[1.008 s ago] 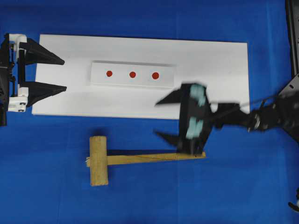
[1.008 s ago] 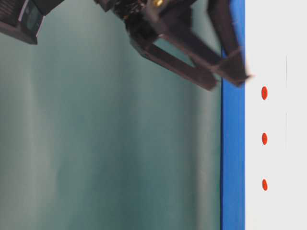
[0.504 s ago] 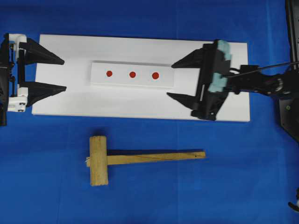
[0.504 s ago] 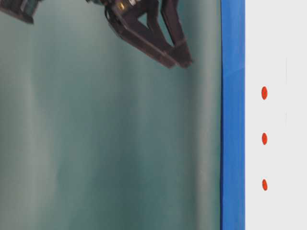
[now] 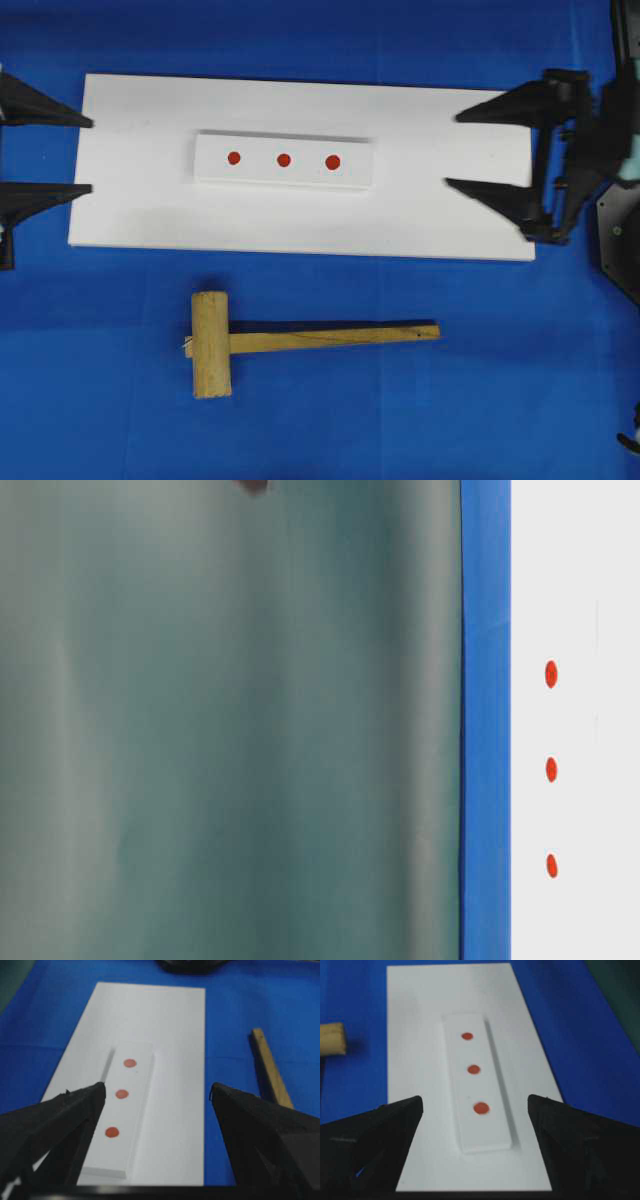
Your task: Hit the mark with a hammer.
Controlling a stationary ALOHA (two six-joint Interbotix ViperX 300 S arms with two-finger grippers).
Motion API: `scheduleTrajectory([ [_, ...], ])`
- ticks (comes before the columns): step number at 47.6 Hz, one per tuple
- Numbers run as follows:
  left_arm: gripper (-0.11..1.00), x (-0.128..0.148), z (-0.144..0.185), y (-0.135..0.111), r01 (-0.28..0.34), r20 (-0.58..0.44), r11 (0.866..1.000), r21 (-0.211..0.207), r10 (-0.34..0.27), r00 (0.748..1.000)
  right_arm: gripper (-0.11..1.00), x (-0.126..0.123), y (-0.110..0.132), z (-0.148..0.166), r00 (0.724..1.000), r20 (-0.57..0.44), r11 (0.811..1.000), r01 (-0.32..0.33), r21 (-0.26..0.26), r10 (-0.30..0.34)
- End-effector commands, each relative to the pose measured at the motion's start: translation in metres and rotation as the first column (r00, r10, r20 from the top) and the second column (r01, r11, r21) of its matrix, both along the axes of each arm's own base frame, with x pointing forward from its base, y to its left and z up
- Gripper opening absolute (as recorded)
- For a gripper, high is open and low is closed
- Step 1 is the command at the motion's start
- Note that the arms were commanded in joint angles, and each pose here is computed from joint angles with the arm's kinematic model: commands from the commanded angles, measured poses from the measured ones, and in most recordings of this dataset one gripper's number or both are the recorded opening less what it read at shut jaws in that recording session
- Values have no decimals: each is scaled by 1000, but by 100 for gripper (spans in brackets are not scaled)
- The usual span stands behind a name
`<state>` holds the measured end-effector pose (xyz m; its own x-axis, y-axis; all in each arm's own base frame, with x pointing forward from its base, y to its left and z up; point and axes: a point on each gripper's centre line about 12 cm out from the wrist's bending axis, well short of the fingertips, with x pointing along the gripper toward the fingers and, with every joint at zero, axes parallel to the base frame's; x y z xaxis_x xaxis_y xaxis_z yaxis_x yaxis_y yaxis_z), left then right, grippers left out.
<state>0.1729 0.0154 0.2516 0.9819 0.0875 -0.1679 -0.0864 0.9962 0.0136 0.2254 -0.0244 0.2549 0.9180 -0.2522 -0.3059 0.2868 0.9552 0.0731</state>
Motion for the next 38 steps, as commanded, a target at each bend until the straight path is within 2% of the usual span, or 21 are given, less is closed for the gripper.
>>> scheduleTrajectory([
  [1,84,-5,3,-1,4,15,1000,6,-4,1000,84,-11,-2,2,1000,30,1000,5,-9,-5],
  [8,83,-15,-4,-2,7,-12,1000,0,-7,1000,84,-34,-2,-7,998,63,1000,-3,-7,3],
  [17,83,-25,-14,-7,33,0,999,3,-33,999,81,-53,0,-27,997,69,1000,-20,7,19],
  [24,83,-30,-24,-8,38,0,999,3,-38,999,80,-60,2,-40,998,54,999,-40,20,39],
  [38,83,-33,-32,-8,37,0,999,0,-37,999,80,-63,1,-52,999,25,999,-33,21,32],
])
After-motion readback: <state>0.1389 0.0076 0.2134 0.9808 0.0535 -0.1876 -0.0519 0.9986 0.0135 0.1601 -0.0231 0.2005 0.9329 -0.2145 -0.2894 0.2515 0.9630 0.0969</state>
